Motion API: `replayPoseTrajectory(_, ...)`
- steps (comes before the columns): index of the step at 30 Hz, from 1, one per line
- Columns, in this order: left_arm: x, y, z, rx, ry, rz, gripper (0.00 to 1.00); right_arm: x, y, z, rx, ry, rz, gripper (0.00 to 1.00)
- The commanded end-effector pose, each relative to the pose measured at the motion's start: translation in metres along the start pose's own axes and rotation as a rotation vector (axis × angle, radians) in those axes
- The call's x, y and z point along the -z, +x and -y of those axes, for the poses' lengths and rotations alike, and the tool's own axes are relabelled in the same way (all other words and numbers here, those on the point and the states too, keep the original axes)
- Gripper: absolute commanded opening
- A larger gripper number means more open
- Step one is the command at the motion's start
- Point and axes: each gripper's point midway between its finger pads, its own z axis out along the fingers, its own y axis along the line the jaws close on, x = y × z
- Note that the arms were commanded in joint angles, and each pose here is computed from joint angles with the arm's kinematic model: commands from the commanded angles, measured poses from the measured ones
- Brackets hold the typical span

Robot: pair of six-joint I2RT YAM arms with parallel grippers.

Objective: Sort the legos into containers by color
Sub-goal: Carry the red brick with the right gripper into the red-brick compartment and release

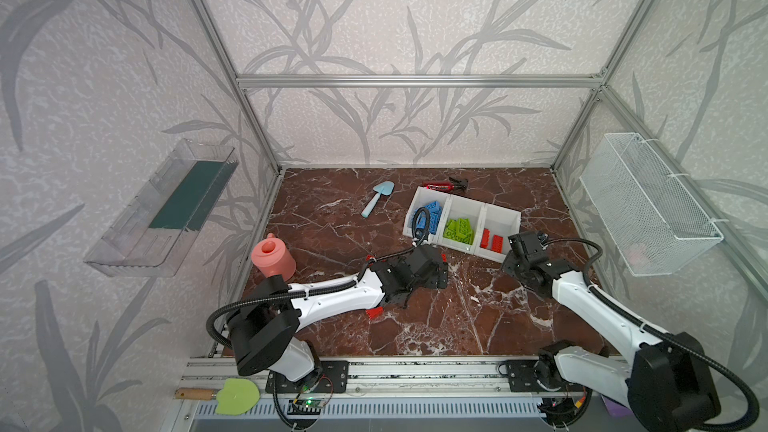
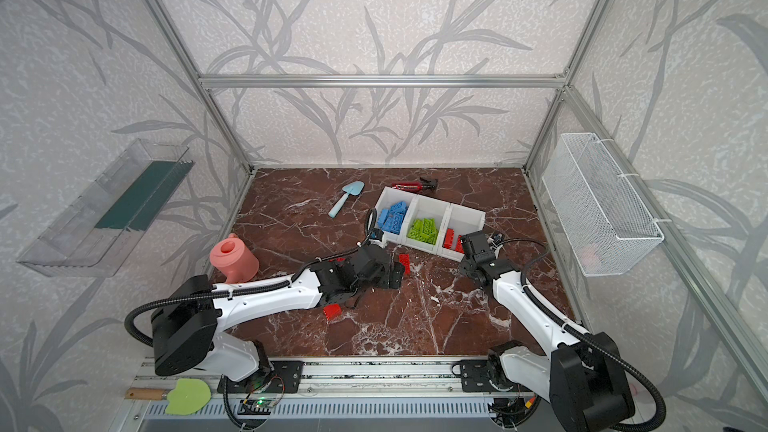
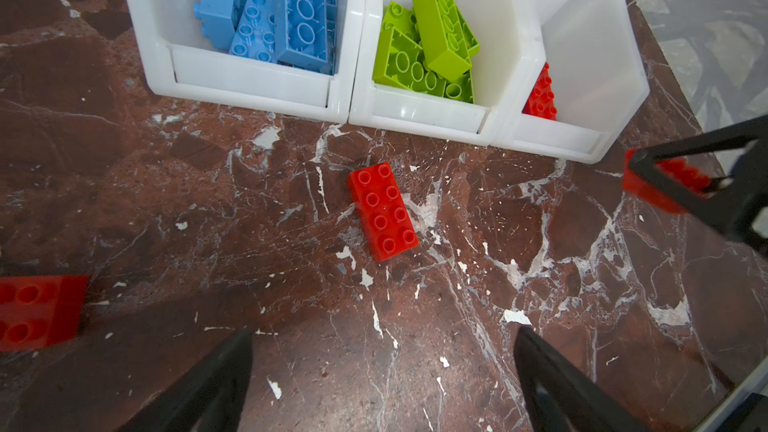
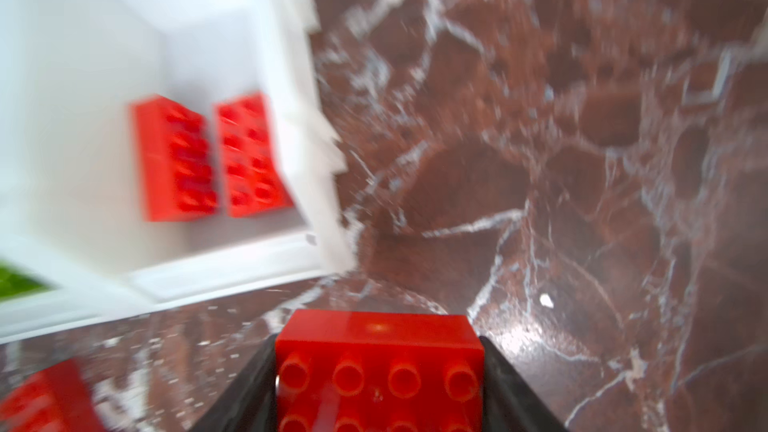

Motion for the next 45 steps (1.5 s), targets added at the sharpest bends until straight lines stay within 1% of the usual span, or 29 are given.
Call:
replayPoseTrajectory(1,-0.001,0.009,-0.01,0.013,-0.036,-0.01,0.97,0.02,-0.023,-0.011,0.113,-0.02,0.044,0.55)
replayPoseTrajectory(3,-0.004,0.014,-0.013,0.018,-0.042,-0.022,0.97,0.028,-0.037,-0.023,0.147,-0.043,0.064,0.55)
replayPoseTrajectory(9,-0.011,0.029,-0.021,0.025,-0.065,-0.056,0.97,0.031,-0.071,-0.055,0.161,-0.083,0.112,0.57)
replayPoseTrajectory(14,-0.01,0.035,-0.028,0.031,-0.082,-0.062,0.97,0.016,-0.093,-0.071,0.177,-0.039,0.149,0.59)
replayPoseTrajectory(21,-0.01,0.047,-0.036,0.03,-0.101,-0.077,0.97,-0.009,-0.11,-0.081,0.169,-0.007,0.159,0.61)
replayPoseTrajectory(25,-0.01,0.048,-0.036,0.026,-0.103,-0.078,0.97,-0.021,-0.114,-0.08,0.141,-0.004,0.141,0.67)
replayPoseTrajectory(30,-0.011,0.046,-0.035,0.023,-0.105,-0.074,0.97,-0.027,-0.116,-0.08,0.139,0.01,0.131,0.77)
replayPoseTrajectory(34,-0.011,0.045,-0.034,0.024,-0.107,-0.074,0.97,-0.023,-0.118,-0.08,0.132,0.006,0.139,0.8)
replayPoseTrajectory(37,-0.012,0.041,-0.03,0.02,-0.109,-0.072,0.97,-0.014,-0.119,-0.08,0.114,-0.021,0.152,0.8)
replayPoseTrajectory(43,-0.016,0.03,-0.017,0.011,-0.092,-0.073,0.95,0.01,-0.109,-0.079,0.102,-0.119,0.152,0.81)
replayPoseTrajectory(45,-0.017,0.028,-0.017,0.018,-0.109,-0.07,0.95,0.021,-0.1,-0.08,0.121,-0.179,0.147,0.81)
